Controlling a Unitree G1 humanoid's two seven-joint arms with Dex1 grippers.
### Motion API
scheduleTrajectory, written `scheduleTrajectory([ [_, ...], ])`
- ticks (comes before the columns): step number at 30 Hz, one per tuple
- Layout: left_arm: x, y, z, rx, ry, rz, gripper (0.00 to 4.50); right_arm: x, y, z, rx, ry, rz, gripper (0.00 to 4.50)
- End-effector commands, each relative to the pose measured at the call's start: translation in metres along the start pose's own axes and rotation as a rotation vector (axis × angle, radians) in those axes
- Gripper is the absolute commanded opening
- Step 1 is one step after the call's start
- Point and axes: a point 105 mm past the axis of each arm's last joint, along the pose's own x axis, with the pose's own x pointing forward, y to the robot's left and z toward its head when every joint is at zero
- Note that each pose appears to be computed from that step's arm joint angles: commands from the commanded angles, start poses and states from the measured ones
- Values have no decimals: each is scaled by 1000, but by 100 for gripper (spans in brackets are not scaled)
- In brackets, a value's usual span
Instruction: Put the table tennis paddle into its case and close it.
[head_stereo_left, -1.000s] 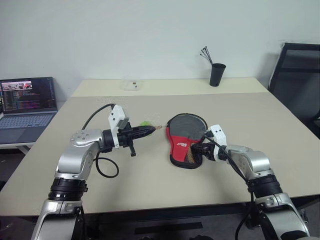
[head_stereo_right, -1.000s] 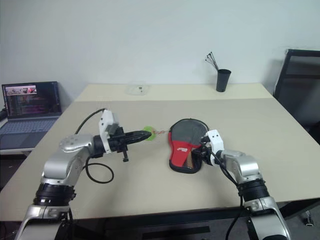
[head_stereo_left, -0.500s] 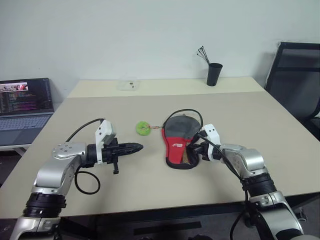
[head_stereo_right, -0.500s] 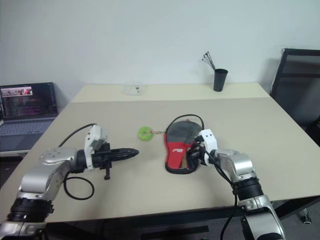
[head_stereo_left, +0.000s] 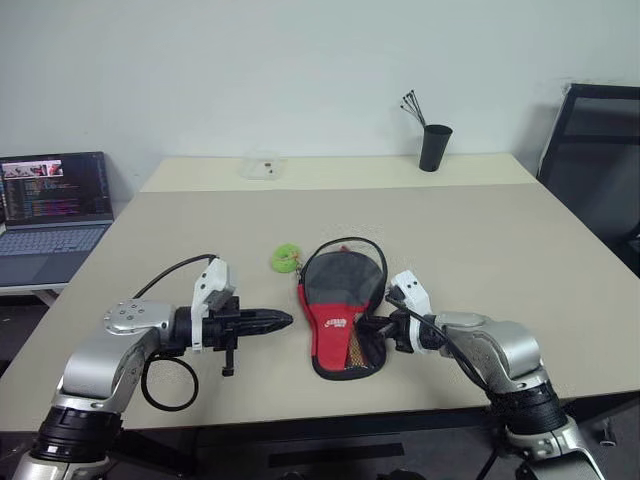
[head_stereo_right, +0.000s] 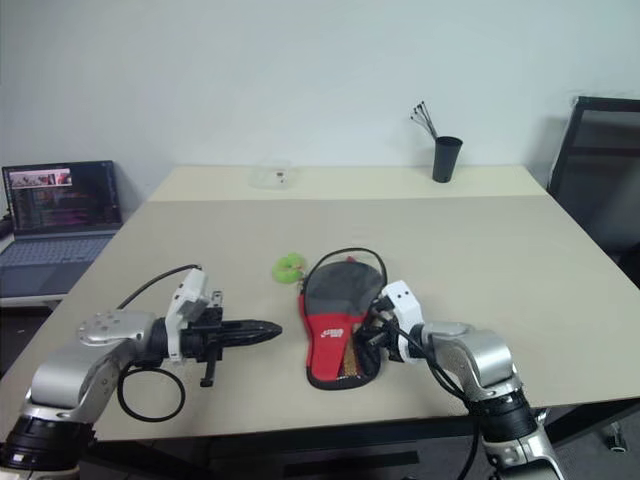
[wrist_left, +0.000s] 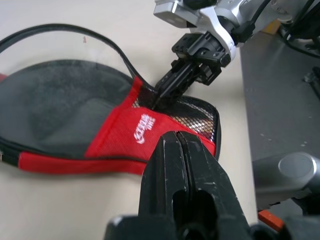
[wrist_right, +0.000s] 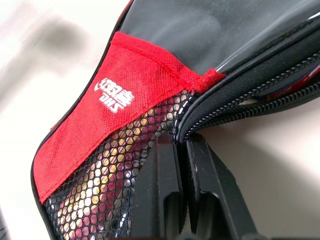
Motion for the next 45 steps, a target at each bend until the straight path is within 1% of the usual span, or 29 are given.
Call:
scheduleTrajectory([
  [1, 1, -9, 9, 28, -11, -45, 0, -15, 8, -1, 0, -10, 13, 1],
  [8, 0, -13, 5, 22, 13, -70, 0, -25, 10, -6, 23, -5, -10, 1],
  [14, -1, -12, 3, 22, 17, -69, 0, -25, 12, -7, 38, -11, -23, 1],
  [23, -3, -13, 1, 18, 22, -62, 0, -23, 23, -12, 98, -23, -8, 1],
  [33, -2, -11, 0, 19, 20, -58, 0, -29, 14, -21, 99, 11, -46, 1],
  [36, -1, -11, -1, 19, 16, -56, 0, -33, 8, -20, 106, 2, -74, 1],
  [38, -1, -11, -1, 20, 14, -52, 0, -36, 5, -18, 114, -14, -90, 52],
  [39, -1, -11, -1, 20, 13, -50, 0, -38, 3, -16, 114, -20, -96, 69],
  [43, -1, -10, -3, 15, 14, -44, 0, -50, 4, -4, 53, -44, -97, 204],
  [45, -2, -11, -4, 11, 20, -51, 0, -56, 9, 0, 12, -40, -72, 270],
])
